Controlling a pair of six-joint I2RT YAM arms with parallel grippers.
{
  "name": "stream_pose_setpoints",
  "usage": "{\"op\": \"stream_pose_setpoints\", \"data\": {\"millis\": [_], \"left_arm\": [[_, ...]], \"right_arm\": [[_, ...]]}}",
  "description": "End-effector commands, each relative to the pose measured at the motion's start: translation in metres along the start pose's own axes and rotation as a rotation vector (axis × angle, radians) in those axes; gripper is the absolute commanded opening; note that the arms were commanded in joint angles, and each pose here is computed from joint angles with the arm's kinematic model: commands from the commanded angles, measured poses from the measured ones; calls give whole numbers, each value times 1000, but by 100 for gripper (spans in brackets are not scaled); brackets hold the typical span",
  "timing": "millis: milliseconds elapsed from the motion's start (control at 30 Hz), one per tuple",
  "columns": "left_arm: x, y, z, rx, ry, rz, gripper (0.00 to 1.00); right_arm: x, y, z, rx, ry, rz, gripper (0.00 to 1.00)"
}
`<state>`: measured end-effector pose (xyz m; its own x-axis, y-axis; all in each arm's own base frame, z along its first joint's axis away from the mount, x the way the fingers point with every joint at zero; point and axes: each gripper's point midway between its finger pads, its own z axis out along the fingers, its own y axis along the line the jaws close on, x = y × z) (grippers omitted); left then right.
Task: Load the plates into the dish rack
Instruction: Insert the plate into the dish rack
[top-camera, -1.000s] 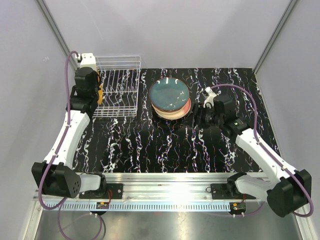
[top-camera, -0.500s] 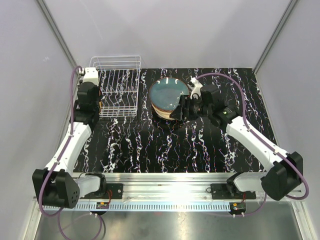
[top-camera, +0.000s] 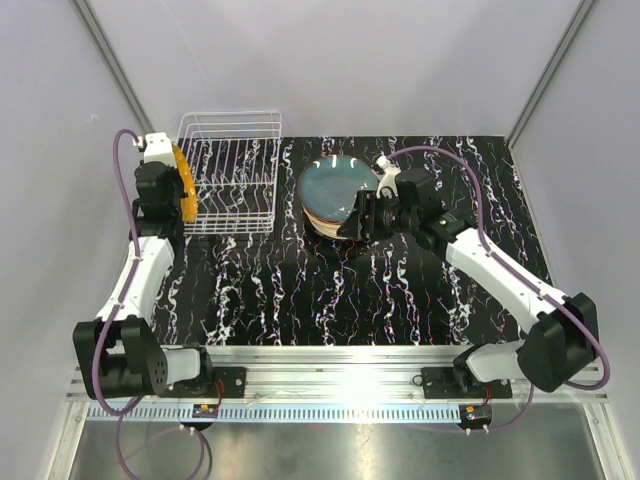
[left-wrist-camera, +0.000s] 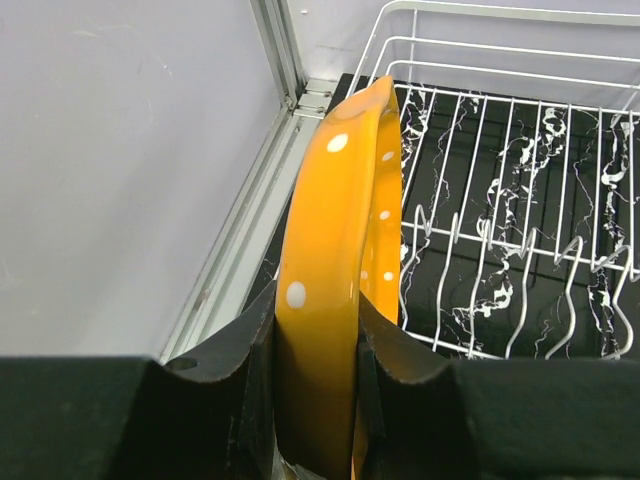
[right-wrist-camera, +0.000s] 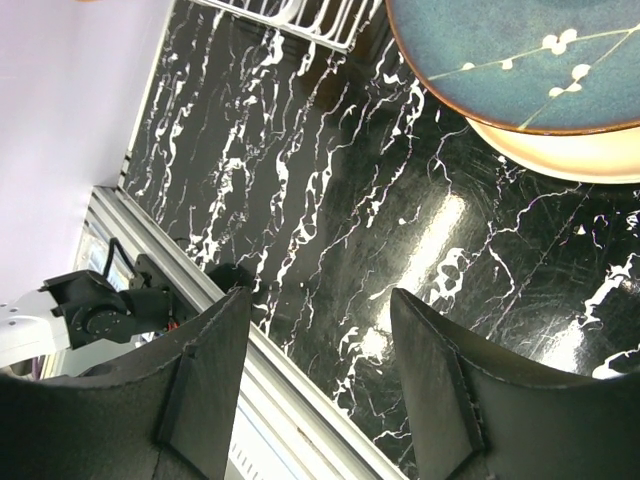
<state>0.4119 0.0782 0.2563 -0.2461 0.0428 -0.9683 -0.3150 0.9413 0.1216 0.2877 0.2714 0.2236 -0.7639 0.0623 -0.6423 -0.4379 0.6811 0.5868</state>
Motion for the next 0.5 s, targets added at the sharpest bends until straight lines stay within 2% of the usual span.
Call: {"op": "stream_pose_setpoints", "data": {"millis": [0,100,267,467], "left_arm": [[-104,0,-6,45,-335,-76,0],[-114,-4,-6,68,-381,-40,0],[-105,4,7,17,-374,40,0],[-105,-11,7,110,-399,41,0]], "right_arm": [[-7,5,8,-33,-10,-40,65],[-6,3,14,-33,1,-41,65],[-6,3,21,-44,15,-39,65],[-3,-2,30,-40,41,-37,65]]}}
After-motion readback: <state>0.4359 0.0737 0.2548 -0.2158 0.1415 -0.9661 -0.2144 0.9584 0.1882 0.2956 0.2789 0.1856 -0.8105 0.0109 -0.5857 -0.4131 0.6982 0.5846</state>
